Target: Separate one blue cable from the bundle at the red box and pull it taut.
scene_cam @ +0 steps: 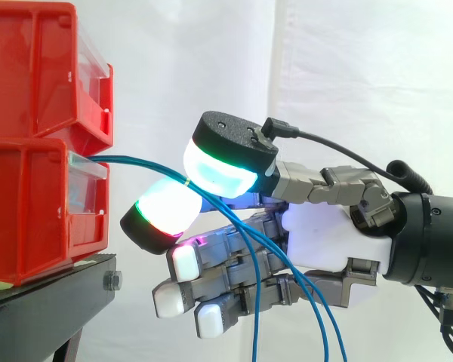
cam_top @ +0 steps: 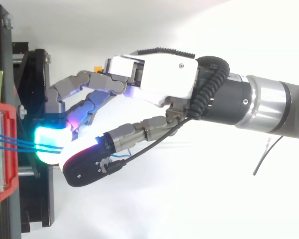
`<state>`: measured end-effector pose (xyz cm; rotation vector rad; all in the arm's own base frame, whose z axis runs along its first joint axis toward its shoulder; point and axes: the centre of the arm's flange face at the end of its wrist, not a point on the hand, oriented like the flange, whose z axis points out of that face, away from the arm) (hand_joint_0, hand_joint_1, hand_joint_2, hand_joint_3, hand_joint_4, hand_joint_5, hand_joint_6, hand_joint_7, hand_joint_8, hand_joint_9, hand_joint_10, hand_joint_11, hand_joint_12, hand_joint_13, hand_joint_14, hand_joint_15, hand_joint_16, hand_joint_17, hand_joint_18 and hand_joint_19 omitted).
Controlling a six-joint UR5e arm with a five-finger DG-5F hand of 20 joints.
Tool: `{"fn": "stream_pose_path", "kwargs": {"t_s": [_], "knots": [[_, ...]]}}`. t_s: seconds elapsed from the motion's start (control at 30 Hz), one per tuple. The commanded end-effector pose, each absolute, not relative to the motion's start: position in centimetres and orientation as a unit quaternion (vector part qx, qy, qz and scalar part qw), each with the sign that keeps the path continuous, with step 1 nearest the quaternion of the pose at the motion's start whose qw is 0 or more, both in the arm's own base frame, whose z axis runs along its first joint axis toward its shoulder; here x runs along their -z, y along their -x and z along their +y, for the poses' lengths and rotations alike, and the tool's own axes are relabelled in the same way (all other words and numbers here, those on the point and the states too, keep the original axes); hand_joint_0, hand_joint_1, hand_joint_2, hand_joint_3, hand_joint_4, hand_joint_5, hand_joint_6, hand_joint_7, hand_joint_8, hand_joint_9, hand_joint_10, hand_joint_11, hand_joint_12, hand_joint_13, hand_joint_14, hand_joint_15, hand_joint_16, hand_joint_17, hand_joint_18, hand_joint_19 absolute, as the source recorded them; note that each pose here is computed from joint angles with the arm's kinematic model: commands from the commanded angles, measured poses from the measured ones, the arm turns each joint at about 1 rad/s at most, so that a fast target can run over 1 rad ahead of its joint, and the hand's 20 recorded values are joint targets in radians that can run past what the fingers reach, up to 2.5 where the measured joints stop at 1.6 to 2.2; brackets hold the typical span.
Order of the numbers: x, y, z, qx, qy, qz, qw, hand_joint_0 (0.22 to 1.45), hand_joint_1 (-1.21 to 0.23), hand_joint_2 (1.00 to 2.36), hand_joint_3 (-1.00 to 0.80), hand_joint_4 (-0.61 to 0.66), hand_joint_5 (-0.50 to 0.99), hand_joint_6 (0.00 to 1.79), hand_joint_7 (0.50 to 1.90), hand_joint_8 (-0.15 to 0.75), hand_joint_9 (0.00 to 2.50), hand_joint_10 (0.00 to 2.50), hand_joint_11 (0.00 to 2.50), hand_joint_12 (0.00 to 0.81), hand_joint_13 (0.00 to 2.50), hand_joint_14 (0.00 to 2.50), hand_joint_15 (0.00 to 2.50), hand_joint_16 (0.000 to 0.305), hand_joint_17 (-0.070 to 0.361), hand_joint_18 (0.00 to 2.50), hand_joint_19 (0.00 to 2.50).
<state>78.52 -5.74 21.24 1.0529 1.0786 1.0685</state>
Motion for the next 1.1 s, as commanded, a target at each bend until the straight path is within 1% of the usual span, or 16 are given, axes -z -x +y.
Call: {"fn": "stream_pose_path", "kwargs": {"t_s": [0.0,0.17,0.5,0.63,0.7,0.87,0.97,1.07], "knots": [[-21.34,-78.54,-5.71,-0.462,-0.454,0.465,0.603,0.59,-0.70,1.02,-0.24,0.12,-0.19,0.84,1.08,0.296,0.88,0.02,0.79,0.360,0.77,0.02,0.61,0.050,0.112,0.72,0.75],[-21.26,-78.50,-5.71,-0.462,-0.455,0.466,0.603,0.59,-0.70,1.02,-0.18,0.12,-0.19,0.86,1.07,0.300,0.88,0.02,0.81,0.361,0.78,0.02,0.62,0.050,0.113,0.72,0.75],[-21.25,-78.47,-5.71,-0.460,-0.456,0.468,0.601,0.62,-0.74,1.02,-0.25,0.10,-0.19,0.88,1.08,0.296,0.88,0.02,0.81,0.362,0.80,0.02,0.63,0.050,0.113,0.76,0.75],[-21.15,-78.40,-5.84,-0.459,-0.458,0.468,0.600,0.63,-0.76,1.02,-0.26,0.07,-0.19,0.89,1.13,0.299,0.89,0.02,0.84,0.361,0.81,0.02,0.62,0.050,0.113,0.78,0.75],[-21.17,-78.40,-5.81,-0.460,-0.458,0.470,0.599,0.63,-0.76,1.02,-0.24,0.05,-0.19,0.89,1.14,0.297,0.89,0.02,0.84,0.364,0.81,0.02,0.63,0.050,0.113,0.78,0.74],[-21.08,-78.34,-5.79,-0.459,-0.458,0.473,0.596,0.63,-0.73,1.02,-0.14,-0.02,-0.19,0.91,1.20,0.298,0.99,0.02,0.94,0.362,0.84,0.02,0.67,0.049,0.111,0.78,0.77],[-21.07,-78.30,-5.93,-0.456,-0.460,0.474,0.596,0.61,-0.73,1.03,-0.08,-0.03,-0.18,0.92,1.21,0.302,1.02,0.02,0.97,0.363,0.85,0.02,0.67,0.049,0.110,0.78,0.79],[-21.30,-78.38,-6.02,-0.456,-0.462,0.475,0.594,0.61,-0.72,1.02,-0.08,-0.04,-0.18,0.92,1.21,0.301,1.04,0.02,0.98,0.363,0.86,0.03,0.69,0.049,0.110,0.78,0.80]]}}
